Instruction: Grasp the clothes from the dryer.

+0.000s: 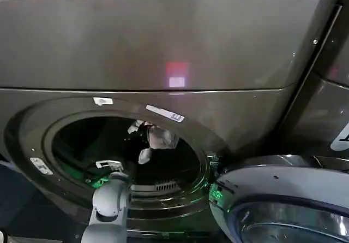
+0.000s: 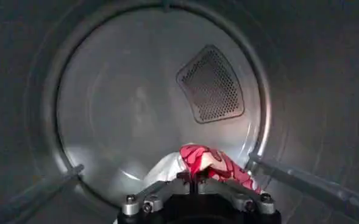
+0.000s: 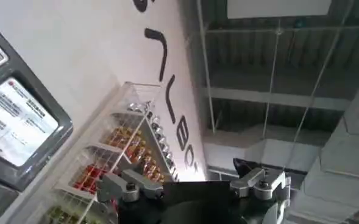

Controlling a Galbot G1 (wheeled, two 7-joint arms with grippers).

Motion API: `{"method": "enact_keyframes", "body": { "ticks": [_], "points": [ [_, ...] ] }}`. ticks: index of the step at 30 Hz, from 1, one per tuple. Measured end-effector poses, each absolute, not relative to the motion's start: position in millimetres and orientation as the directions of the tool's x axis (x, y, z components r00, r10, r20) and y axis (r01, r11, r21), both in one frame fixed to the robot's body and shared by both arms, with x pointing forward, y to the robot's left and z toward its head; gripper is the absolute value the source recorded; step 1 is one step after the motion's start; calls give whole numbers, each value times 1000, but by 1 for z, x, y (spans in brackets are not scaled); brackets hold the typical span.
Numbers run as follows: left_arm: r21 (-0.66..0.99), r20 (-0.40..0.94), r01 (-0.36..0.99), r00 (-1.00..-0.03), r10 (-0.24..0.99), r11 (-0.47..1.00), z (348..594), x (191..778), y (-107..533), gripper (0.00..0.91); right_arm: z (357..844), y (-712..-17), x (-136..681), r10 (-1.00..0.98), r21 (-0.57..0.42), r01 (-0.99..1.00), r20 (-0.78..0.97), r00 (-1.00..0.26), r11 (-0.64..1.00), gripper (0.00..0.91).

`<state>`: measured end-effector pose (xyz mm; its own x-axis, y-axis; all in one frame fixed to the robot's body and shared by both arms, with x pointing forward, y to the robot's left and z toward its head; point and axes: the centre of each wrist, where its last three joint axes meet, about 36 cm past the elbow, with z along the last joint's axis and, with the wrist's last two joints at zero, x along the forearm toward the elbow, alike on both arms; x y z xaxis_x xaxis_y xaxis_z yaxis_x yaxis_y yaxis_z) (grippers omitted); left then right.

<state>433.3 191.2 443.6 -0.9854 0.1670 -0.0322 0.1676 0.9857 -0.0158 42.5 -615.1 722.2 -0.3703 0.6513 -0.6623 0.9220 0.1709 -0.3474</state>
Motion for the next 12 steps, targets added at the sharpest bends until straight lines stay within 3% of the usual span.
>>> {"method": "enact_keyframes", "body": {
  "ticks": [12],
  "points": [
    [-16,-23,181,-983,180,983,444,435,190,0,722,-616,43,654,-345,923,-661,-369,171,907]
  ]
}}
